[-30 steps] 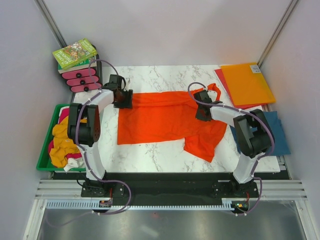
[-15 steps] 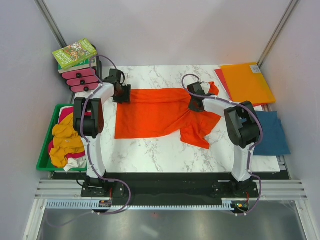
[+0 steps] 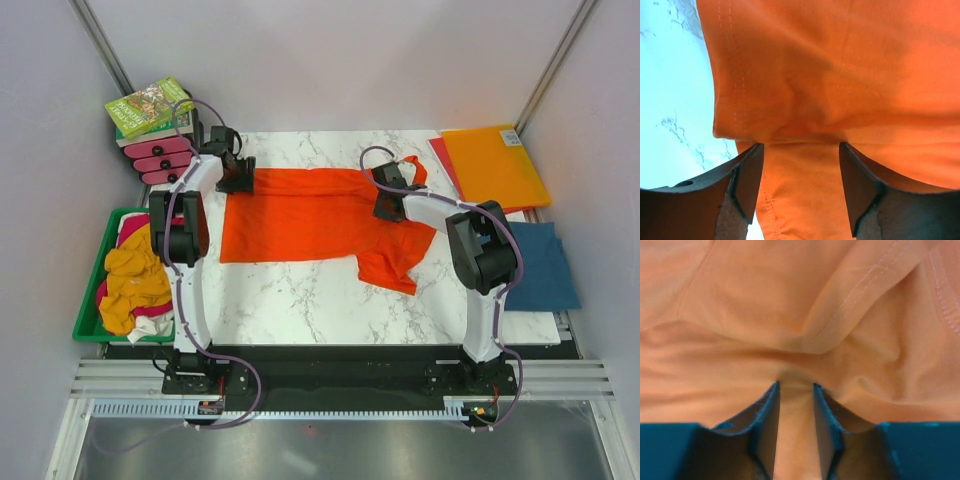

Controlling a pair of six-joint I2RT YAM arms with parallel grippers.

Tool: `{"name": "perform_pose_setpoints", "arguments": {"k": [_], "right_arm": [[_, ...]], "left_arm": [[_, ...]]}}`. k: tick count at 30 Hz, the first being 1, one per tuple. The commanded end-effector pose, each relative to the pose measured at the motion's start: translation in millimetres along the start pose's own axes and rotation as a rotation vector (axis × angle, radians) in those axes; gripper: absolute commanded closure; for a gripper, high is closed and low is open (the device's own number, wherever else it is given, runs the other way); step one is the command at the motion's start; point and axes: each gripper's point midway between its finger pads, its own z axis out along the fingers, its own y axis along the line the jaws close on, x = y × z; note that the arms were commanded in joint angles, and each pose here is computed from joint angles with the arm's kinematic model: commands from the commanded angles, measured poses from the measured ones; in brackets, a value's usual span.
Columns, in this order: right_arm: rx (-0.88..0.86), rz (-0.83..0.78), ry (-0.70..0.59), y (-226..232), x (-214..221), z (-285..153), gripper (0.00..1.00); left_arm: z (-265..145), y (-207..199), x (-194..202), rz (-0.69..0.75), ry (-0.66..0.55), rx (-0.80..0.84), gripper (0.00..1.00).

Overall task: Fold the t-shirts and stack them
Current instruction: Fold the tshirt

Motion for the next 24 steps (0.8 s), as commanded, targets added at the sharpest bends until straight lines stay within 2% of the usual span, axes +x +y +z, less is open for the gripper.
{"name": "perform_pose_setpoints", "arguments": {"k": [1, 4, 5, 7, 9, 10, 11, 12, 13, 16, 20, 24], "right_arm": [[-0.043, -0.033, -0.091, 5, -32, -36, 0.52], [-0.071, -0.028, -0.183, 11, -58, -73, 0.29], [-0.061, -0.038, -0.196, 8, -58, -79, 0.25], [-0.071, -0.055, -0.213, 7, -55, -101, 0.22], [-0.066, -0.065, -0.239, 0, -52, -121, 0.22], [-0.058, -0.099, -0.215, -4, -31, -122, 0.23], [-0.071, -0.093, -0.243, -6, -33, -138, 0.24], [-0.062, -0.091, -0.253, -11, -28, -143, 0.24], [-0.050, -0.115, -0.234, -18, -8, -143, 0.25], [-0.063, -0.107, -0.236, -29, 13, -156, 0.26], [-0.091, -0.105, -0.267, -36, 28, -176, 0.27], [-0.105, -0.161, -0.262, -35, 53, -186, 0.27]], "left_arm": [[-70, -6, -49, 0.000, -0.203, 0.022, 0.27], [-126, -4, -60, -0.032, -0.333, 0.008, 0.22], [-152, -4, -54, -0.039, -0.368, 0.002, 0.22], [-172, 1, -44, -0.045, -0.394, -0.010, 0.21], [-194, -1, -16, -0.036, -0.397, -0.008, 0.23], [-200, -4, -3, -0.022, -0.389, 0.002, 0.24], [-189, -5, 30, 0.004, -0.327, 0.006, 0.25], [-205, -10, 40, 0.021, -0.343, 0.025, 0.25], [-197, -10, 67, 0.032, -0.289, 0.025, 0.26], [-199, -6, 107, 0.024, -0.229, -0.005, 0.27], [-208, -2, 124, -0.010, -0.241, -0.024, 0.27], [-222, -7, 122, -0.026, -0.342, -0.009, 0.28]]}}
